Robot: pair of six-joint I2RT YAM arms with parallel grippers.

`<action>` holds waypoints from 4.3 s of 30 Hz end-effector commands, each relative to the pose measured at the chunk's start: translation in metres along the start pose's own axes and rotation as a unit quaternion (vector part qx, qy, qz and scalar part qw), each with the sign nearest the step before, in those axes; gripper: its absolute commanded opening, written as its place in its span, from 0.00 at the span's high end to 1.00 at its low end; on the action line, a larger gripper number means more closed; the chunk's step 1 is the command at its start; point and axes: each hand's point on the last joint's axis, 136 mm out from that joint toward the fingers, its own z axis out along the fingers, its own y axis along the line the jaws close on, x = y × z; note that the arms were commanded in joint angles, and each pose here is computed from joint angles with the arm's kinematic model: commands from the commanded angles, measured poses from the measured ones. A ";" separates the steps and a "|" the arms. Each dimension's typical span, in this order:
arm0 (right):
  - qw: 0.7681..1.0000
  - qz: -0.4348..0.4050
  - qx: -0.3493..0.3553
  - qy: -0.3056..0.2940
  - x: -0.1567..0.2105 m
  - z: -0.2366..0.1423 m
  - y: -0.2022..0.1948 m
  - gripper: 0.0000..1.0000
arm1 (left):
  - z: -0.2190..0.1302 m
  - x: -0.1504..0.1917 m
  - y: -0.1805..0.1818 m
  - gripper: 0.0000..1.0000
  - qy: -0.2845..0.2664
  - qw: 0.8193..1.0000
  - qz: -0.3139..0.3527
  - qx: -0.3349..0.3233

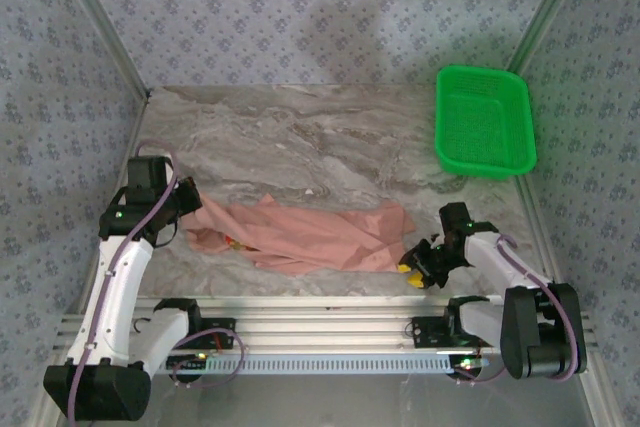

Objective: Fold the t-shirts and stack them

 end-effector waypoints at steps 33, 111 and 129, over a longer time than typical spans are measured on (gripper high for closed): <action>0.999 -0.010 0.035 -0.033 -0.047 0.020 0.030 0.78 | -0.004 0.001 -0.003 1.00 -0.009 1.000 -0.004 0.011; 0.989 -0.127 0.068 -0.019 -0.054 -0.011 0.107 0.65 | -0.010 0.009 -0.010 1.00 -0.001 1.000 0.023 0.013; 0.989 -0.126 0.070 -0.042 -0.059 -0.018 0.108 0.97 | -0.014 0.008 -0.007 1.00 -0.004 1.000 0.027 0.006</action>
